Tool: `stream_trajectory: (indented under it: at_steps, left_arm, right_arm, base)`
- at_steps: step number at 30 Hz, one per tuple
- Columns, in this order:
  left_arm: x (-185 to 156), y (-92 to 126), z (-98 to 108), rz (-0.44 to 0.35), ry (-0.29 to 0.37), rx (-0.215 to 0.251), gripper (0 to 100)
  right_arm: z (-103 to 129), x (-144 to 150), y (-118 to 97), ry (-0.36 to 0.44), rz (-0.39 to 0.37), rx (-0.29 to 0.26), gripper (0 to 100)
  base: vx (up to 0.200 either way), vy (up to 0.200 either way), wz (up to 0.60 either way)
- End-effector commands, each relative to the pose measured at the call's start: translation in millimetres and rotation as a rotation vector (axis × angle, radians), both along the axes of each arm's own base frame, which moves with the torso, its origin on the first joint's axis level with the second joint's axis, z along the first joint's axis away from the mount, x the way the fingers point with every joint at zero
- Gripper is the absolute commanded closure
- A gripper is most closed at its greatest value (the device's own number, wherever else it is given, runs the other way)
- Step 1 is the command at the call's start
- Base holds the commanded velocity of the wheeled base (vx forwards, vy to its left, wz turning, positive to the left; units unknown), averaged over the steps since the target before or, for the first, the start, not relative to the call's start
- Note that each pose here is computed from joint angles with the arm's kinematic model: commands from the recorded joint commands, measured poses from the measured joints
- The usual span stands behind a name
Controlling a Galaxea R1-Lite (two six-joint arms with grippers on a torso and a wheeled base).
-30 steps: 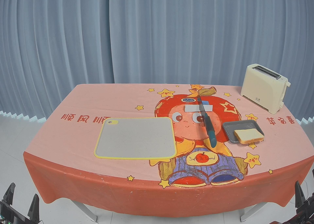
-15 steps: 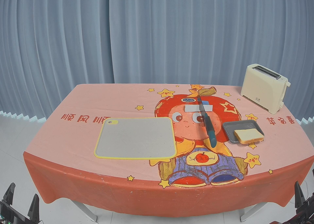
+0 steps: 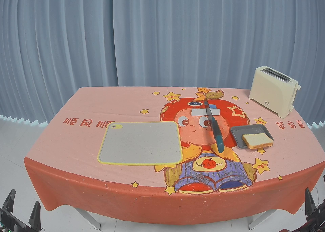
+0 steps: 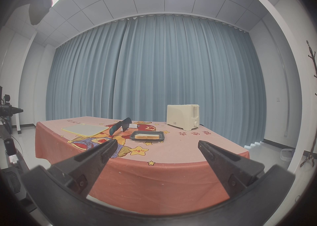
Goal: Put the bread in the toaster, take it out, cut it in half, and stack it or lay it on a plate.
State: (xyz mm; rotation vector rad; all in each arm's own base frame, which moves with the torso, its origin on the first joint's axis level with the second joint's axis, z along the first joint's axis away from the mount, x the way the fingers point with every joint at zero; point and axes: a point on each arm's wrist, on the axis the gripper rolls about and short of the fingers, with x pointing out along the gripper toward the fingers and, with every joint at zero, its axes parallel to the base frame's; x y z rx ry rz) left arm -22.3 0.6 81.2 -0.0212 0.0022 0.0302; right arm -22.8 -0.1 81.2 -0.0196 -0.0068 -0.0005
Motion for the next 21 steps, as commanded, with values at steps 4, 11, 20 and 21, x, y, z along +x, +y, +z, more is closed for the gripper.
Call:
stream_trajectory:
  at_steps: [4, 11, 20, 21]
  left_arm:
    - [1.4, 0.0, -4.8, 0.0, 0.019, 0.0, 0]
    - [1.4, 0.0, -4.8, 0.0, 0.019, 0.0, 0]
    - [1.4, 0.0, -4.8, 0.0, 0.019, 0.0, 0]
    - [1.4, 0.0, -4.8, 0.0, 0.019, 0.0, 0]
  right_arm:
    - [-5.1, 0.0, 0.0, 0.001, -0.001, 0.0, 0]
    - [-5.1, 0.0, 0.0, 0.001, 0.0, 0.0, 0]
    - [-5.1, 0.0, 0.0, 0.001, 0.0, 0.0, 0]
    - [-5.1, 0.0, 0.0, 0.001, 0.0, 0.0, 0]
  base:
    - [0.0, 0.0, 0.0]
    - [0.0, 0.0, 0.0]
    - [0.0, 0.0, 0.0]
    - [0.0, 0.0, 0.0]
